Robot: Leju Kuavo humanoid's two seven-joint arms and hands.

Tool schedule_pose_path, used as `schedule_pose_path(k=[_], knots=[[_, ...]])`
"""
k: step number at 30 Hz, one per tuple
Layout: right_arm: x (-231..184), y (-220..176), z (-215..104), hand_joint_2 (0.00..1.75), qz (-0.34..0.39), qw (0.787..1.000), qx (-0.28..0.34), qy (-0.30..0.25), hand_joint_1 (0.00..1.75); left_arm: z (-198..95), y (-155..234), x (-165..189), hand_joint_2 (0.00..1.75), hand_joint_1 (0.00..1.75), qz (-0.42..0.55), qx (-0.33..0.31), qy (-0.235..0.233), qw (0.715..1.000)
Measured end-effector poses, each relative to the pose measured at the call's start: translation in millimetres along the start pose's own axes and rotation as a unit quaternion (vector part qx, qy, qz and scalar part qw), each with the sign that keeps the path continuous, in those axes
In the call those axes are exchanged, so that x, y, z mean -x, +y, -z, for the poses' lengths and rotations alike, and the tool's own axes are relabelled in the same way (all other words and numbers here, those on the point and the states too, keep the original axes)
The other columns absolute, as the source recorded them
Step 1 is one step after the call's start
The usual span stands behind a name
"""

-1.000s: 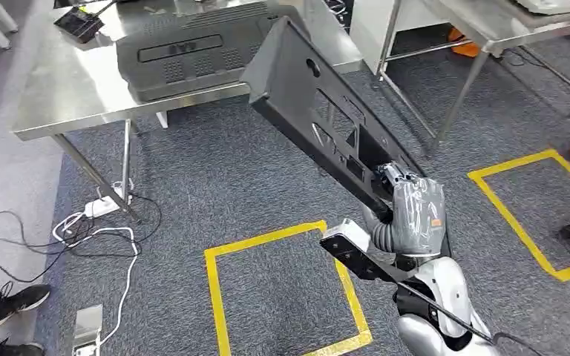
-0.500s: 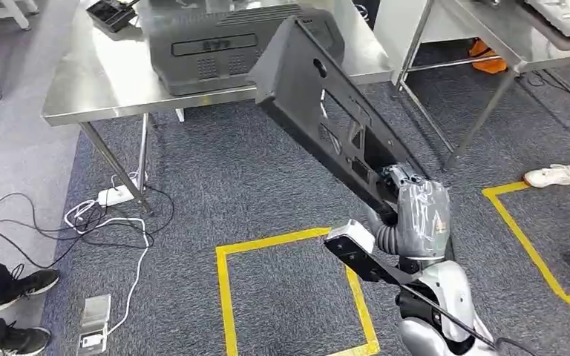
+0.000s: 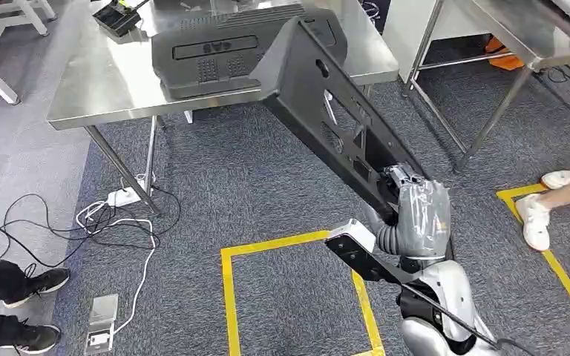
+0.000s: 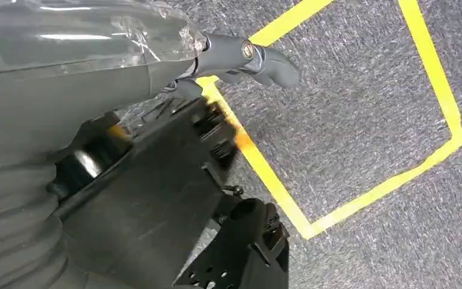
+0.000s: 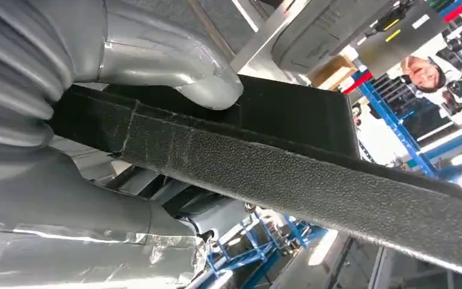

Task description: Take the parts from the cabinet and place them on the table.

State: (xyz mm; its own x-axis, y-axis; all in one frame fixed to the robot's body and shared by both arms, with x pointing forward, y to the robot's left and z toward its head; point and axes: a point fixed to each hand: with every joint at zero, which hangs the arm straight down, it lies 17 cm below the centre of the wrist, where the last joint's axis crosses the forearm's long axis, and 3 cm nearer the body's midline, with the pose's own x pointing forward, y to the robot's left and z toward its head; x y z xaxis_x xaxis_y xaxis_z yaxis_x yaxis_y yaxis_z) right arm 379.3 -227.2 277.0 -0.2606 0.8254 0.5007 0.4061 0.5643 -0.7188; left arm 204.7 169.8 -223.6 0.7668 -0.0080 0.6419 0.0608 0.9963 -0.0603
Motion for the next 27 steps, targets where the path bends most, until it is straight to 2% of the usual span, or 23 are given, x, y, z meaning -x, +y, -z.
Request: schedule_pose_path(k=[17,27], knots=[[0.1,-0.3,1.3,1.75,0.005,1.000,0.000,0.002,1.75,-0.6,-0.4,1.2,1.75,0.00,-0.001,0.002,0.001,1.000],[5.1,-3.6,1.8,1.75,0.103,0.994,0.009,0.027,1.75,-1.0,-0.9,1.8,1.75,0.00,0.000,0.005,0.001,1.000]])
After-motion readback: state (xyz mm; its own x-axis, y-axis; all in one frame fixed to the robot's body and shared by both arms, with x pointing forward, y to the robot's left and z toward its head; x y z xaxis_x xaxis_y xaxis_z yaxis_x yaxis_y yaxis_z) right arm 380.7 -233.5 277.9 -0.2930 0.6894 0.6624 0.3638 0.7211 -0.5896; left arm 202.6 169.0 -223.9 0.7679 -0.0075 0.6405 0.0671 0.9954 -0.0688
